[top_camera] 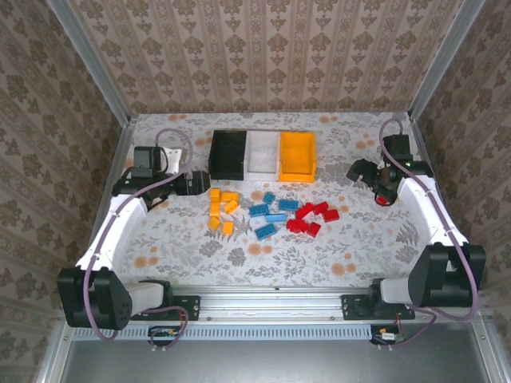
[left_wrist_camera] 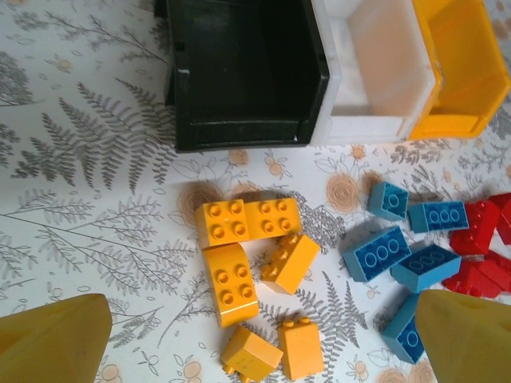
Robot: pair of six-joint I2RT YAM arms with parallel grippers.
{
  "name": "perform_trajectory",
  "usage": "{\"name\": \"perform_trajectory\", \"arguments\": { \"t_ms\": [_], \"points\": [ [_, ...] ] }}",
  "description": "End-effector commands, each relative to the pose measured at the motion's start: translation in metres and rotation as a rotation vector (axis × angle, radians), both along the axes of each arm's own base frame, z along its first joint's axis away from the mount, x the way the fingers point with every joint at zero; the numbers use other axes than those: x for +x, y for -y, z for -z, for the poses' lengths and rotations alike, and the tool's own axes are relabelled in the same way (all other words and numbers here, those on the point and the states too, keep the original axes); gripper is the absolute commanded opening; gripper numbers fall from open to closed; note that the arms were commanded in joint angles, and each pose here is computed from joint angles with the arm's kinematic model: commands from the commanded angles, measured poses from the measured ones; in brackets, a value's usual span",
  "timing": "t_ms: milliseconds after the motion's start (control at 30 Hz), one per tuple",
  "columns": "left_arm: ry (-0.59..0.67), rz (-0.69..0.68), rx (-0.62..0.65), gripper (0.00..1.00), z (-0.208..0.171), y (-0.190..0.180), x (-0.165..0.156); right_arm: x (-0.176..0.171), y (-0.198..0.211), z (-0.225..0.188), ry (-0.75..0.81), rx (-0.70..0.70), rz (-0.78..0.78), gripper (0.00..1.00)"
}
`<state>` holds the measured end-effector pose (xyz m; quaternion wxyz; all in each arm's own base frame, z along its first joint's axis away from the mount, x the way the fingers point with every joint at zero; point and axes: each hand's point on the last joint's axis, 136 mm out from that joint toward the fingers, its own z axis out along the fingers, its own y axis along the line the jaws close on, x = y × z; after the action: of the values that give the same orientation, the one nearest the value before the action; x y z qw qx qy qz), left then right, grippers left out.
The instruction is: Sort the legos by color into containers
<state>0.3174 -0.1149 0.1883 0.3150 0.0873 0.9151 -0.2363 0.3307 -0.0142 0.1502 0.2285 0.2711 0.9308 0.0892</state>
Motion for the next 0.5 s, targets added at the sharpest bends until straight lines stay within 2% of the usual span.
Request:
{"name": "perform_trajectory", "arguments": {
  "t_ms": [0,133,233,467],
  "points": [
    [0.016,0.067,-0.007,1.0,0.002,0.011,-0.004,-0.006,0.008,0.01,-0.062,-0.025,0.029,0.96],
    [0.017,0.079,0.001,1.0,0.004,0.014,-0.006,-0.004,0.021,0.03,-0.121,-0.05,0.063,0.95],
    [0.015,0.086,-0.001,1.0,0.005,0.017,-0.007,-0.008,0.046,0.041,-0.176,-0.114,0.132,0.95],
    [0.028,0.087,0.001,1.0,0.001,0.019,-0.008,-0.01,0.075,0.074,-0.279,-0.054,0.228,0.95]
  ]
}}
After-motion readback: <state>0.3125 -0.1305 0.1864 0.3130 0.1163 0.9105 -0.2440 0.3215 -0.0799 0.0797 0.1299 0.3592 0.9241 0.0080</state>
